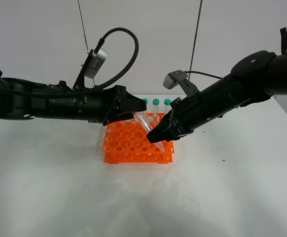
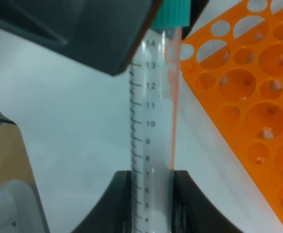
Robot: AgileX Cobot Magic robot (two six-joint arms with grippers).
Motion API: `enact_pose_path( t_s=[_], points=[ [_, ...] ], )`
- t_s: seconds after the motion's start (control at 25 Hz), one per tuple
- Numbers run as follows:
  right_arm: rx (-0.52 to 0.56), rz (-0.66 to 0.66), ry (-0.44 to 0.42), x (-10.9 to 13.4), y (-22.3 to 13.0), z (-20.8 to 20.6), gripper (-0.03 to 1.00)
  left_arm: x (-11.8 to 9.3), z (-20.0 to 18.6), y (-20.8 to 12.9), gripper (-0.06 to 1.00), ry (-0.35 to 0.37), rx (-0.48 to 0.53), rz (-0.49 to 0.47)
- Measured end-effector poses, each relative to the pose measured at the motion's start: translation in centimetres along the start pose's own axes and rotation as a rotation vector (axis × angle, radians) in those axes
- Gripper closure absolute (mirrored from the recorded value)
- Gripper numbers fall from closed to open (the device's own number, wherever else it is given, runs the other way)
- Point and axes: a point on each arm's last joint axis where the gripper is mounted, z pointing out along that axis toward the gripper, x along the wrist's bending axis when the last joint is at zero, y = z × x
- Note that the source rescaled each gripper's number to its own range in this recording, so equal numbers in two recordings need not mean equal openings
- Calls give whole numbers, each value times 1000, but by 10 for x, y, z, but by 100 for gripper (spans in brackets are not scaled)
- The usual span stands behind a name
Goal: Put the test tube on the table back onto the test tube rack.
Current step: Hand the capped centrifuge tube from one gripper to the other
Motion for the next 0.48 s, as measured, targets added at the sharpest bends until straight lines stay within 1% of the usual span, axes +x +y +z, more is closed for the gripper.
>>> enact_pose_path(
  t_s=[0.08, 0.24, 0.32, 0.4, 0.48],
  points=[
    [5, 0, 11, 1, 0, 0, 94, 0, 0, 0, 17, 0, 1, 0],
    [4, 1, 12, 1, 0, 0, 94, 0, 0, 0, 18, -4, 3, 1],
    [4, 1, 12, 1, 0, 0, 94, 0, 0, 0, 22, -6, 4, 2],
    [4, 1, 12, 1, 0, 0, 94, 0, 0, 0, 34, -6, 4, 2],
    [4, 1, 12, 1, 0, 0, 94, 0, 0, -1, 49, -6, 5, 1]
  ],
)
